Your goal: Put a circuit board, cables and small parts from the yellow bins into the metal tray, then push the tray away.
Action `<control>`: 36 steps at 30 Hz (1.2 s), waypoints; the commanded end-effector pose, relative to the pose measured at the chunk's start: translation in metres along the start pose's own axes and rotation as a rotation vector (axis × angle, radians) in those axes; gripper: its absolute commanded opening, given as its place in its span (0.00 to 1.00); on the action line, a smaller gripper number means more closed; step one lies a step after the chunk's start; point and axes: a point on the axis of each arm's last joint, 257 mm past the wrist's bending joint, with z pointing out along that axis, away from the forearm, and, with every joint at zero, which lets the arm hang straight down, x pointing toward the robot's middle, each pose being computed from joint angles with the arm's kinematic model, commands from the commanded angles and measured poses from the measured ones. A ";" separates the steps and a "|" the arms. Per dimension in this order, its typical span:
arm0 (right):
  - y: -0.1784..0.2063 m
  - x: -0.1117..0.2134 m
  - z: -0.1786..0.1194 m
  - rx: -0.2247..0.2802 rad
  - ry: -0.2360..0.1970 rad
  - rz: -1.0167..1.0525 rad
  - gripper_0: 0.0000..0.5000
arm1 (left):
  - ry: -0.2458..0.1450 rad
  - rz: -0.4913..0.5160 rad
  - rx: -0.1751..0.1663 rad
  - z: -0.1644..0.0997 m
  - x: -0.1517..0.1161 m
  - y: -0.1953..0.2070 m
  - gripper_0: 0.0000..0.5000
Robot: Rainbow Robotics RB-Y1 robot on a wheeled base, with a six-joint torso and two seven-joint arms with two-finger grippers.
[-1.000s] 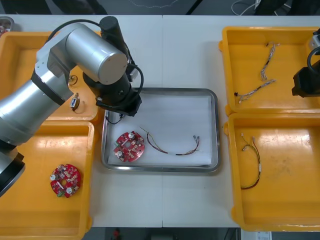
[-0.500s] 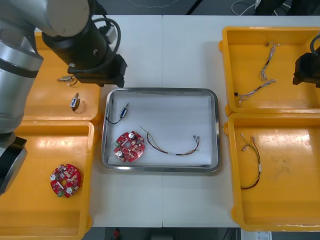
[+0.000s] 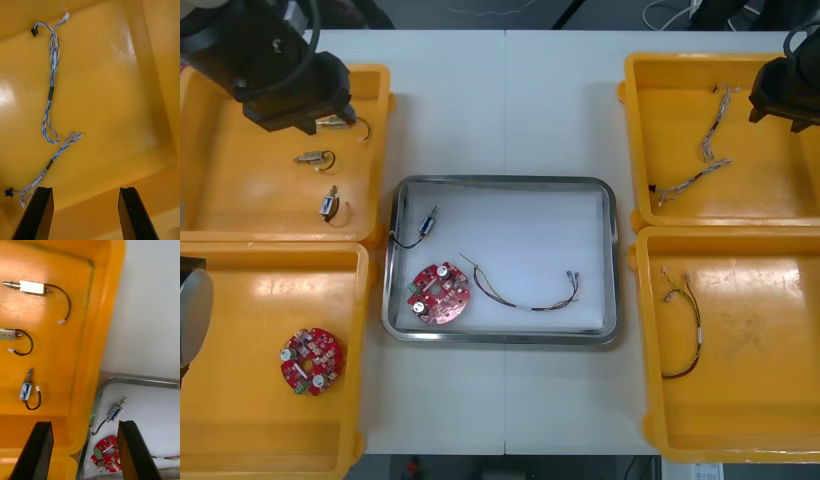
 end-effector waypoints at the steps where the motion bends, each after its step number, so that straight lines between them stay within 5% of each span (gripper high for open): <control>1: 0.032 -0.033 -0.017 -0.066 -0.072 0.069 1.00 | -0.067 -0.199 -0.052 -0.024 -0.035 0.041 1.00; 7: 0.051 -0.047 -0.008 -0.103 -0.081 0.104 1.00 | -0.028 -0.298 -0.126 -0.012 -0.038 0.071 1.00; 16: 0.065 -0.053 0.019 -0.175 -0.054 0.194 1.00 | 0.007 -0.463 -0.140 -0.006 -0.046 0.066 1.00; 30: 0.073 -0.051 0.052 -0.210 -0.073 0.239 1.00 | -0.079 -0.799 -0.099 0.032 -0.071 0.085 1.00; 36: 0.073 -0.045 0.063 -0.204 -0.068 0.248 1.00 | -0.101 -0.855 -0.105 0.057 -0.075 0.098 1.00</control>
